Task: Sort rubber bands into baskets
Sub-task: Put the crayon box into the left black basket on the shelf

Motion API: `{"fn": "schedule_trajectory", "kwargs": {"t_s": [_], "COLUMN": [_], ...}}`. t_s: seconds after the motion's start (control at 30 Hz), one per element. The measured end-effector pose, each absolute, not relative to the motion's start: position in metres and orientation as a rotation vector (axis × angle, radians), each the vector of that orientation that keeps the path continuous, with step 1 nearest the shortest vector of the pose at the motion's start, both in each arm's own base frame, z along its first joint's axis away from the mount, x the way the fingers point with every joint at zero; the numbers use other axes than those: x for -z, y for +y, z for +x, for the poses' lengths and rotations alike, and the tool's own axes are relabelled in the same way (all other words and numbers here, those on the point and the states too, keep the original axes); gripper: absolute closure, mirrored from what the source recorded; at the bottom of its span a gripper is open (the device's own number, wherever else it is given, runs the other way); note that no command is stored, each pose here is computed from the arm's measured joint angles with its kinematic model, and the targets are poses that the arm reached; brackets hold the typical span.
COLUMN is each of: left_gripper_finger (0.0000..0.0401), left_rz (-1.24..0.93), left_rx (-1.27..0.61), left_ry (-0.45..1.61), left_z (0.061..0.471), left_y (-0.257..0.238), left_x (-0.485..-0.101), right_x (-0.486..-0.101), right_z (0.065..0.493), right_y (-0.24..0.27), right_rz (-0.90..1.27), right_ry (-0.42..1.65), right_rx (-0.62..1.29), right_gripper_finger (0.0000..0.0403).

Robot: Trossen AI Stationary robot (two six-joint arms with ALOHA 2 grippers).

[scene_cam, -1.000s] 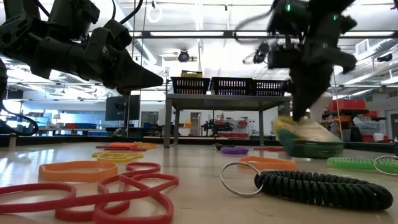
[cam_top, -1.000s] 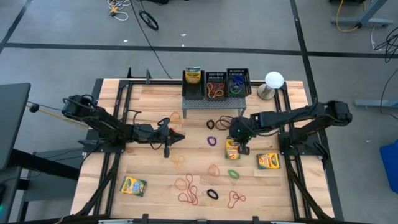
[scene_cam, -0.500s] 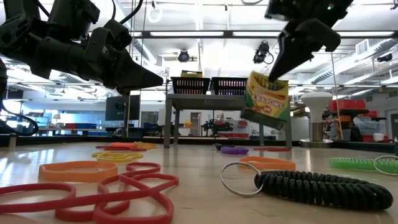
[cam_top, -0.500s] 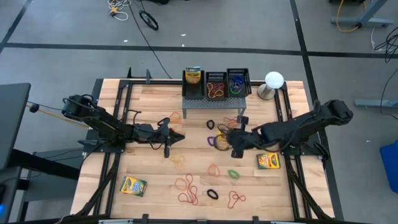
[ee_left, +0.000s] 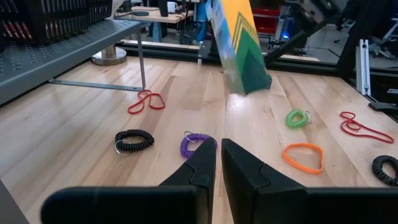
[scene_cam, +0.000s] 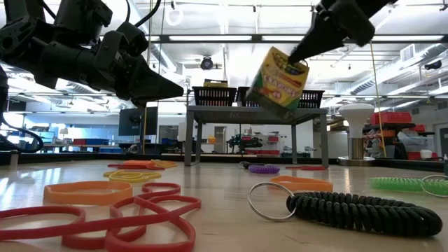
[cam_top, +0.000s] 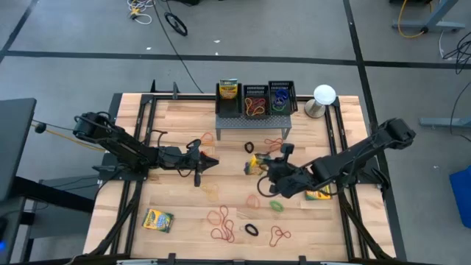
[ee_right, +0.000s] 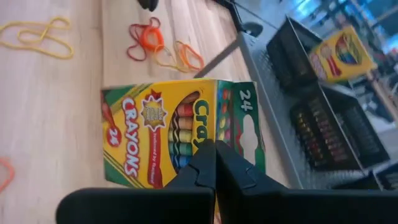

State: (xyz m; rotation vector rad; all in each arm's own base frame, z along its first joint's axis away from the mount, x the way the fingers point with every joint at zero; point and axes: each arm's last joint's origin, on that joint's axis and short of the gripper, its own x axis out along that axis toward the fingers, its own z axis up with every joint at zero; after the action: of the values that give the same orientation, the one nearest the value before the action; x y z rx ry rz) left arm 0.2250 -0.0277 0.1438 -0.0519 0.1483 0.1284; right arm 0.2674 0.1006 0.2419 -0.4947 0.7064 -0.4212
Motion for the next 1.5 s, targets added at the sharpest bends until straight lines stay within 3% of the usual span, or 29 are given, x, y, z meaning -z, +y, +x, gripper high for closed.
{"fn": "schedule_trajectory", "kwargs": {"t_s": [0.7, 1.13, 1.33, 1.5], "left_gripper_finger": [0.0365, 0.0365, 0.0365, 0.0365], "left_rz": [-0.053, -0.067, -0.165, -0.268], "left_rx": [-0.128, -0.127, -0.132, -0.149], "left_ry": [0.141, 0.097, 0.092, 0.117], "left_z": [0.225, 0.226, 0.226, 0.227], "left_y": [-0.028, -0.028, -0.028, -0.028], "left_x": [-0.145, -0.149, -0.149, -0.147], "right_x": [-0.207, -0.21, -0.207, -0.181], "right_z": [0.322, 0.328, 0.335, 0.35], "right_y": [0.126, 0.123, 0.118, 0.111], "right_rz": [-0.854, -0.893, -0.923, -1.063], "right_ry": [0.704, 0.679, 0.68, 0.751], "right_rx": [0.389, 0.429, 0.419, 0.392], "right_gripper_finger": [0.0403, 0.0403, 0.0403, 0.0403]}}
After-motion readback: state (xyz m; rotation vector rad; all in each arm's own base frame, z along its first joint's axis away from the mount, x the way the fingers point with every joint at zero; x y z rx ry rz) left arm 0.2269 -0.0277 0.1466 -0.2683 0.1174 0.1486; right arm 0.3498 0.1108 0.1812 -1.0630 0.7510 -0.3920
